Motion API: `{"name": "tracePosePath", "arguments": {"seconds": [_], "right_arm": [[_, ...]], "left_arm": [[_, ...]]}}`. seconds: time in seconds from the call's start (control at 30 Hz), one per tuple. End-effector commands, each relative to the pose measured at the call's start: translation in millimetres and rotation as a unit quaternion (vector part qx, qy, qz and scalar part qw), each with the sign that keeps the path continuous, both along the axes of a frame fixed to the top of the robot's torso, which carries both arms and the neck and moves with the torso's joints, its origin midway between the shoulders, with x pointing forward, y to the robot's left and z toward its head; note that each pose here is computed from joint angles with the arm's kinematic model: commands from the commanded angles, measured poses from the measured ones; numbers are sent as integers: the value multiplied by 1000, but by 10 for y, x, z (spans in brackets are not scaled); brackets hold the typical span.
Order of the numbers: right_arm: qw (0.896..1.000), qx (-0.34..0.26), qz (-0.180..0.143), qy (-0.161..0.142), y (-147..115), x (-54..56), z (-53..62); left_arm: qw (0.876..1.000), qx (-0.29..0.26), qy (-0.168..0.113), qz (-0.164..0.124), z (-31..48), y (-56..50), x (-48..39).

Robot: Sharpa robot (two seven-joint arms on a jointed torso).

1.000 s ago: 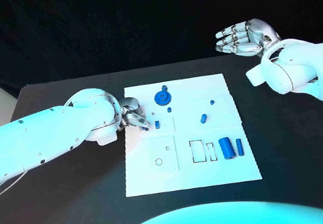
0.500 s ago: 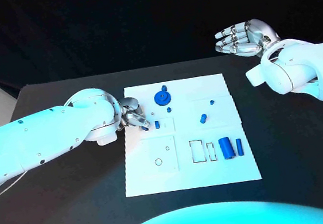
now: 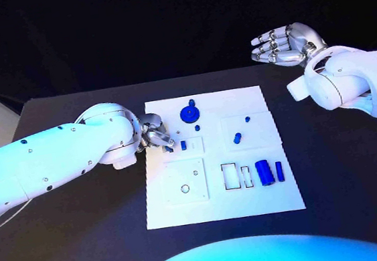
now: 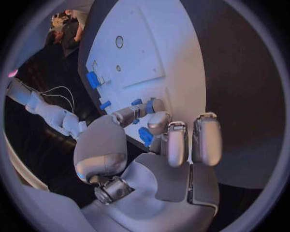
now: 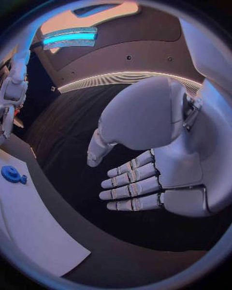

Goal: Assemble the parts on the task board

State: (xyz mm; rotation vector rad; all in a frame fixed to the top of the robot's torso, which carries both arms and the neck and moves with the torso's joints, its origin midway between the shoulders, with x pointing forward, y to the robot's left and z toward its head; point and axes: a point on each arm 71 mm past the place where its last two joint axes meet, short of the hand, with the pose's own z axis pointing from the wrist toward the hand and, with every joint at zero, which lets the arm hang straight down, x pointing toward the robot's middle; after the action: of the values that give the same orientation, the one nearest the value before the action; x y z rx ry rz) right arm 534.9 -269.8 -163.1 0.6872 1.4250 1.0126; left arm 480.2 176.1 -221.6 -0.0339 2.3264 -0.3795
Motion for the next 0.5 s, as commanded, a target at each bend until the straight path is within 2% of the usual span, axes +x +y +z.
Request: {"name": "tracePosePath", "arguments": {"seconds": [0.03,0.5], "right_arm": [[1000,0,10,0,14,-5,-3],[1000,1,10,1,12,-7,-5]], "left_arm": [[1000,3,6,2,-29,5,-10],[1000,3,9,0,-32,-3,-16]]}}
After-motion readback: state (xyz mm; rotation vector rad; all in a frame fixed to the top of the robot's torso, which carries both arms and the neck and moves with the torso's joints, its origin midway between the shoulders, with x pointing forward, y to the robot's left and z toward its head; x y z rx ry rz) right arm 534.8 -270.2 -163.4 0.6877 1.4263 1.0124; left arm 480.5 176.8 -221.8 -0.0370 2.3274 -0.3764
